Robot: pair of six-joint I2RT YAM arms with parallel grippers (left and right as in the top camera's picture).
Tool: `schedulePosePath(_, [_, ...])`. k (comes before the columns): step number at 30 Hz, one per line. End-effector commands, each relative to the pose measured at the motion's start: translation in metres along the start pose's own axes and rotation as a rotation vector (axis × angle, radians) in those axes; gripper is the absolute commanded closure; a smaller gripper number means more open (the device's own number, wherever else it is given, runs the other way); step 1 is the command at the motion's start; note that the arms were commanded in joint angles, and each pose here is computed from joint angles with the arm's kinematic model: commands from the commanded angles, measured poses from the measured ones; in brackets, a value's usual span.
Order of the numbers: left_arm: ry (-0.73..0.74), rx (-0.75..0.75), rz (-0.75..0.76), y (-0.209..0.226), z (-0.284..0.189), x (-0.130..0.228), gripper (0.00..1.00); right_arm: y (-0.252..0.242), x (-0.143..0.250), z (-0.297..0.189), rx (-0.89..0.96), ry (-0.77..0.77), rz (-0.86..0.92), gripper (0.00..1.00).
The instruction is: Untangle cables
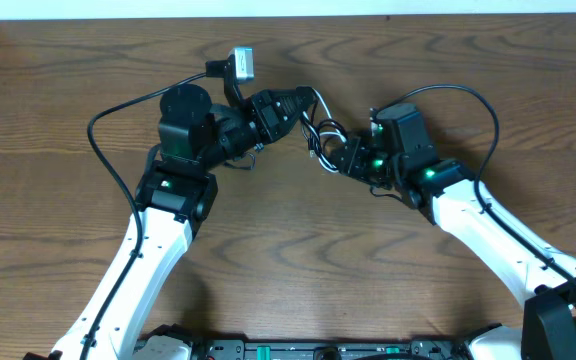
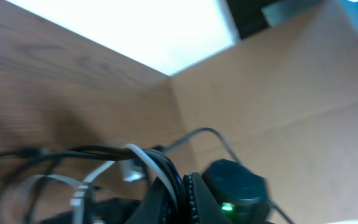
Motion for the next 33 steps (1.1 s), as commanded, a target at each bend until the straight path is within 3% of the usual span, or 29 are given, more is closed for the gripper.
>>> schedulePosePath(1, [-0.181,-0.085,0.12,-0.001,-0.01,-0.022,0.93,-0.034,0.007,0.003,0.135,0.04,-0.002,0.6])
schedulePosePath(8, [-0.257,-0.416,0.166,0.045,-0.022,-0.023,0.92,-0.068,0.011,-0.008,0.281,0.094,0.001,0.59])
schedulePosePath(17, [-0.119,-0.502,0.121,0.064,-0.025,-0.002,0.93,-0.088,0.014,-0.018,0.366,0.133,0.017,0.6])
schedulePosePath(22, [-0.001,-0.542,0.068,0.072,-0.025,0.022,0.93,-0.081,0.015,-0.015,0.297,0.156,-0.042,0.6])
schedulePosePath(27, [0.083,-0.586,0.113,0.077,-0.026,0.037,0.92,-0.073,0.015,-0.013,0.214,0.177,-0.073,0.59])
schedulePosePath(33, [0.044,-0.649,0.134,0.085,-0.029,0.033,0.92,-0.072,0.014,-0.013,0.204,0.174,-0.073,0.56])
Point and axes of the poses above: each gripper's point midway between its finger pads, its own z axis out along the fingers, its own y axis along the line the jaws close on, x = y × z, the point moved 7 cm from there along -z, back along the fingers, and after that the axes turned 8 degrees about -z, right-handed, at the moved point
